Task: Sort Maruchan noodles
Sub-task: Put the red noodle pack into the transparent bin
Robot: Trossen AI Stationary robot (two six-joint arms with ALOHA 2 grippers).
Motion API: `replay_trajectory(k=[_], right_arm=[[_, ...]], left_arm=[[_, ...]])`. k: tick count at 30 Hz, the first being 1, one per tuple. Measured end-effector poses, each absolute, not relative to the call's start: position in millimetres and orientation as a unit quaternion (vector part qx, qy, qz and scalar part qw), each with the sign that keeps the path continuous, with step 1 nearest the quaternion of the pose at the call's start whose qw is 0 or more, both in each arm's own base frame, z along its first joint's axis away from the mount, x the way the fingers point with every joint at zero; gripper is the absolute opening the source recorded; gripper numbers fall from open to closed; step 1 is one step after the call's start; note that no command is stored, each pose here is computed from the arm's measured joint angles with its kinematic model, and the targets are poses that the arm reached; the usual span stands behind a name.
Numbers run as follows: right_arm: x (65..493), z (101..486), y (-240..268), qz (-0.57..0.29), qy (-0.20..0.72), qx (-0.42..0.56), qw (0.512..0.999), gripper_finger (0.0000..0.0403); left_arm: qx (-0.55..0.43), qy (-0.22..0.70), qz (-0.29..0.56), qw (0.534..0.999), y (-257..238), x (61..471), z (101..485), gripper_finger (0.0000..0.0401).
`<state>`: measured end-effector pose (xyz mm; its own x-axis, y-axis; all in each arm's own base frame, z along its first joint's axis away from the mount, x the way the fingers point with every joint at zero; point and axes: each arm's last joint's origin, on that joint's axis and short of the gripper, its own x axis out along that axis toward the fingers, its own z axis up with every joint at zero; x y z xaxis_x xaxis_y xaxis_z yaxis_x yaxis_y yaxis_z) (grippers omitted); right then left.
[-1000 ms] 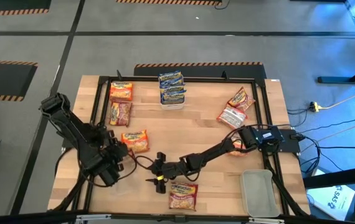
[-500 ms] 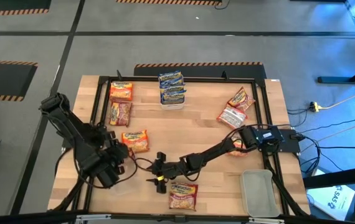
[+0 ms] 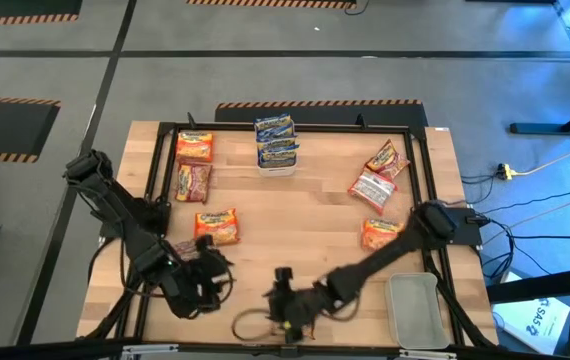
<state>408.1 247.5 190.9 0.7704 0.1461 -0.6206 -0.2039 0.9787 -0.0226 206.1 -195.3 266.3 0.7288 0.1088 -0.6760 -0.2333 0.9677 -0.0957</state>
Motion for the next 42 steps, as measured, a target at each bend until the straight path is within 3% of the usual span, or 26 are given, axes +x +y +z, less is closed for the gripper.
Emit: replay_trajectory(k=[7,14,22,28,32,42], right_arm=[[352.8,185.3,297.7,0.058,0.372,-0.079,0.923,0.0237],[291.4,175.1,322.5,-0.08,0.379,-0.121,0.914,0.0237],[244.6,143.8,334.5,-0.145,0.318,-0.033,0.936,0.0237],[247.1,110.8,331.5,-0.094,0.272,0.048,0.956,0.0237],[256.2,102.9,326.3,-0.035,0.256,0.052,0.965,0.0237],[277.1,95.1,306.1,0.013,0.272,0.0,0.962,0.0237]], left_arm=[[-0.101,0.315,0.026,0.943,-216.4,249.1,245.3,0.0177],[-0.132,0.373,0.01,0.918,-215.2,283.8,201.3,0.0177],[-0.204,0.392,0.028,0.897,-194.8,315.4,176.0,0.0181],[-0.252,0.383,-0.036,0.888,-179.7,344.5,162.0,0.0224],[-0.245,0.381,-0.032,0.891,-167.2,353.2,156.1,0.0251],[-0.252,0.391,-0.035,0.885,-156.6,367.8,126.6,0.0253]])
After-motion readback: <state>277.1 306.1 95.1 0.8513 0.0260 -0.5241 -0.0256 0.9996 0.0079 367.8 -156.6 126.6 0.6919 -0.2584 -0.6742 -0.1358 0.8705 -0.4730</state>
